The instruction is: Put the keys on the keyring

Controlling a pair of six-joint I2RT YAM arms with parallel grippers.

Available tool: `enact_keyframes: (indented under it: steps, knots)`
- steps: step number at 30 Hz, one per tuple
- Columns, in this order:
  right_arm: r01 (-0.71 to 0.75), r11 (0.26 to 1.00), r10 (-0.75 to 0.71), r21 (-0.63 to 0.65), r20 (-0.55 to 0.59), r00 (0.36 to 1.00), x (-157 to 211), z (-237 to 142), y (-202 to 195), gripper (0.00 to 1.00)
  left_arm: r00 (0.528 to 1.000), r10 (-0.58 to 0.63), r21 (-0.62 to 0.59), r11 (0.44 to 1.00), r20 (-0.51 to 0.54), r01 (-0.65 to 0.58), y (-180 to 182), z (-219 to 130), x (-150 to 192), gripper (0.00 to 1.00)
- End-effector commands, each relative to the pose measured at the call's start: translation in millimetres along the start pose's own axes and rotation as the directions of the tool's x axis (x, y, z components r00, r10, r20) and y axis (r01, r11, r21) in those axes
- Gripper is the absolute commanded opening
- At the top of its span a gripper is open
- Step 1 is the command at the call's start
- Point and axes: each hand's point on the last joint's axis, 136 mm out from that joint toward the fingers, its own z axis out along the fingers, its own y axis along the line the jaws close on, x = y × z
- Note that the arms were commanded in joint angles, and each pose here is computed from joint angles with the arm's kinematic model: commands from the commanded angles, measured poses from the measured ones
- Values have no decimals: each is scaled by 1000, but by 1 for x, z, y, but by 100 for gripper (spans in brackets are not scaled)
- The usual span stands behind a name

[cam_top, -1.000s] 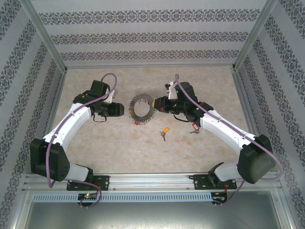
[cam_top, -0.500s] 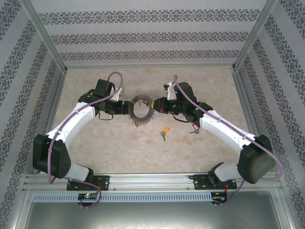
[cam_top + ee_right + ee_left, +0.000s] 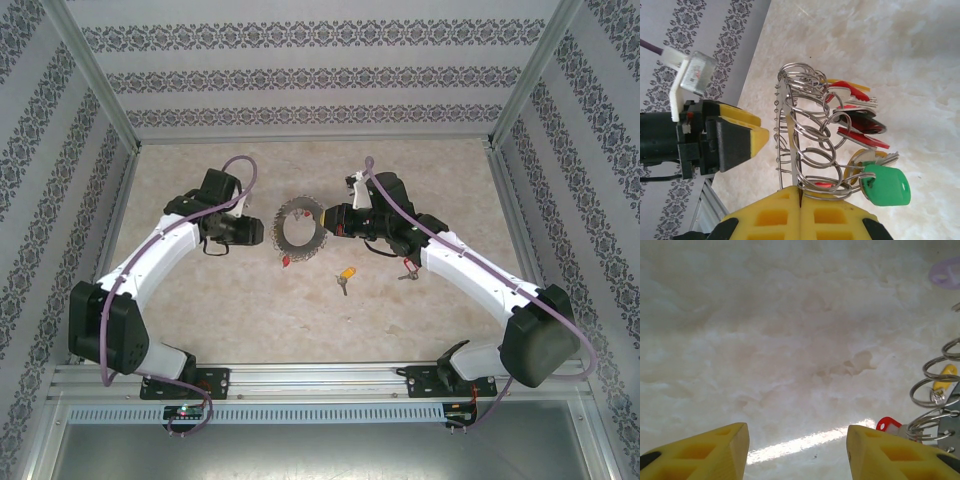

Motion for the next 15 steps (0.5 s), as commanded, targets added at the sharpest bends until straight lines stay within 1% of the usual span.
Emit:
enact_keyframes:
  steps: [1,2,4,6,7,8,10,12,15]
  knots:
    - [64,997,-61,-53,70,996,-18,-12,28,0,996,-40,-8,999,80,41,-1,-19,-9,55]
    - [61,997,-57,-55,73,996,-19,-13,28,0,993,-52,28,998,105,49,-6,-22,-13,61]
    - [44,995,-38,-85,80,996,-21,-15,30,0,983,-95,130,989,156,75,-18,-29,-22,76]
    - [20,993,-9,-120,88,996,-24,-17,31,0,970,-151,259,961,190,99,-31,-37,-31,87]
    - [9,990,4,-142,88,996,-26,-18,32,0,960,-193,338,934,204,116,-39,-41,-37,93]
    - [1,987,13,-161,87,996,-27,-19,34,0,950,-233,420,898,206,129,-47,-44,-42,94]
    - [-5,981,23,-196,90,996,-30,-23,38,0,938,-283,536,833,201,137,-61,-48,-51,97]
    - [-12,972,35,-236,91,995,-32,-26,45,0,939,-296,612,780,175,132,-73,-51,-58,98]
    - [-20,962,48,-273,99,994,-37,-30,50,0,936,-314,682,720,159,126,-85,-55,-68,96]
